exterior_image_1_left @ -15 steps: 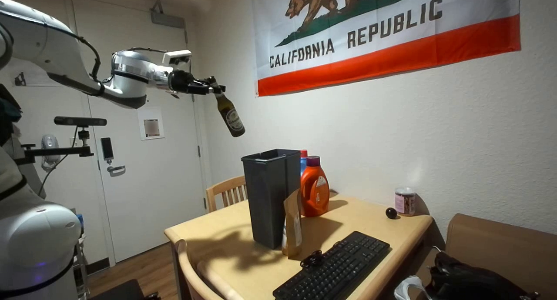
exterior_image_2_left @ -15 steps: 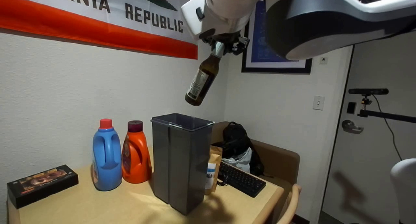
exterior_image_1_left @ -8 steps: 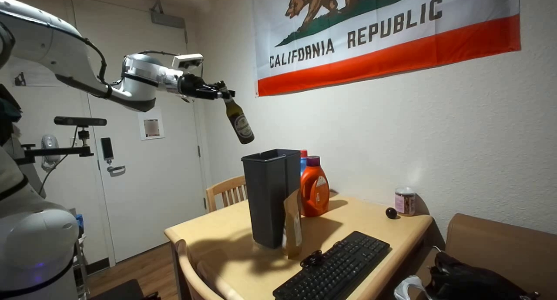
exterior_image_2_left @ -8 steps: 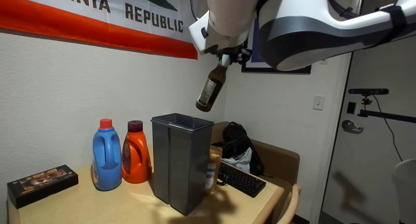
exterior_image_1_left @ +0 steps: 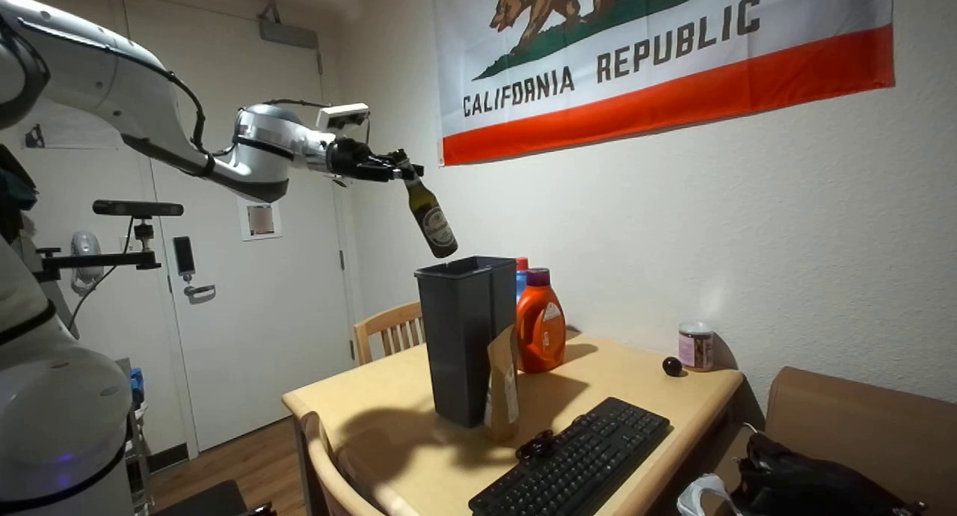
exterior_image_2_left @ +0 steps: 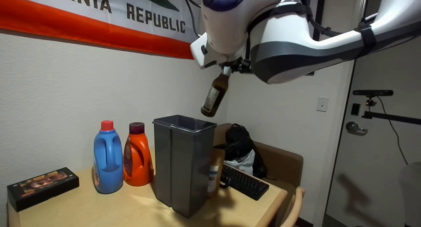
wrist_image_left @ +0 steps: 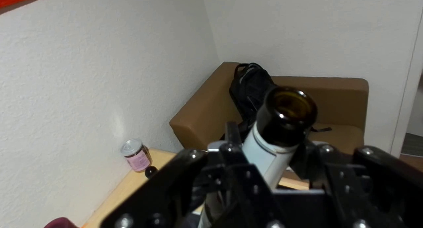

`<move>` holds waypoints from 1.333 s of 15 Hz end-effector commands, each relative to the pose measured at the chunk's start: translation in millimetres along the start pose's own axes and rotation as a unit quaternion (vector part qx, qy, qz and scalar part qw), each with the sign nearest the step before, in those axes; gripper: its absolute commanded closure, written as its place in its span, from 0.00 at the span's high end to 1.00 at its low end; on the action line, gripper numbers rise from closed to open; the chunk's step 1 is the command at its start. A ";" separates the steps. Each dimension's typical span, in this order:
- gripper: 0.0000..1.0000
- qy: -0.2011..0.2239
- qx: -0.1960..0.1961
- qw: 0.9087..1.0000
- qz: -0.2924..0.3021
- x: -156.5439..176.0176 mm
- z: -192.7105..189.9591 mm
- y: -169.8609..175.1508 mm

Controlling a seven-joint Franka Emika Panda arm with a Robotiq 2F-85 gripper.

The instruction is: Pick the glass bottle on the table and put it in the bin

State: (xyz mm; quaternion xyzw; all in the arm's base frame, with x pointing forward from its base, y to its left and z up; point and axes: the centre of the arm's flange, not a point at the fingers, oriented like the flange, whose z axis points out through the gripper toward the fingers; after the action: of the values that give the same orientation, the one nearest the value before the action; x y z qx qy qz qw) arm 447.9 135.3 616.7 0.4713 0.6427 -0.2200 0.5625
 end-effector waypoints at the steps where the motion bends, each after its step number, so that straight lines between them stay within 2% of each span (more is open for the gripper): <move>1: 0.10 -0.008 -0.014 1.000 0.006 14.3 12.4 15.3; 6: 0.10 -0.002 -0.016 1.000 -0.004 41.8 27.7 24.2; 14: 0.10 0.008 -0.004 1.000 -0.009 52.2 48.7 20.9; 20: 0.10 0.029 -0.003 0.999 -0.023 73.4 59.6 27.2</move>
State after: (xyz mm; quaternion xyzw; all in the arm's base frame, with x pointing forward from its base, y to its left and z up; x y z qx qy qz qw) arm 496.8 126.0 553.5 0.4617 0.6593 -0.2279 0.5480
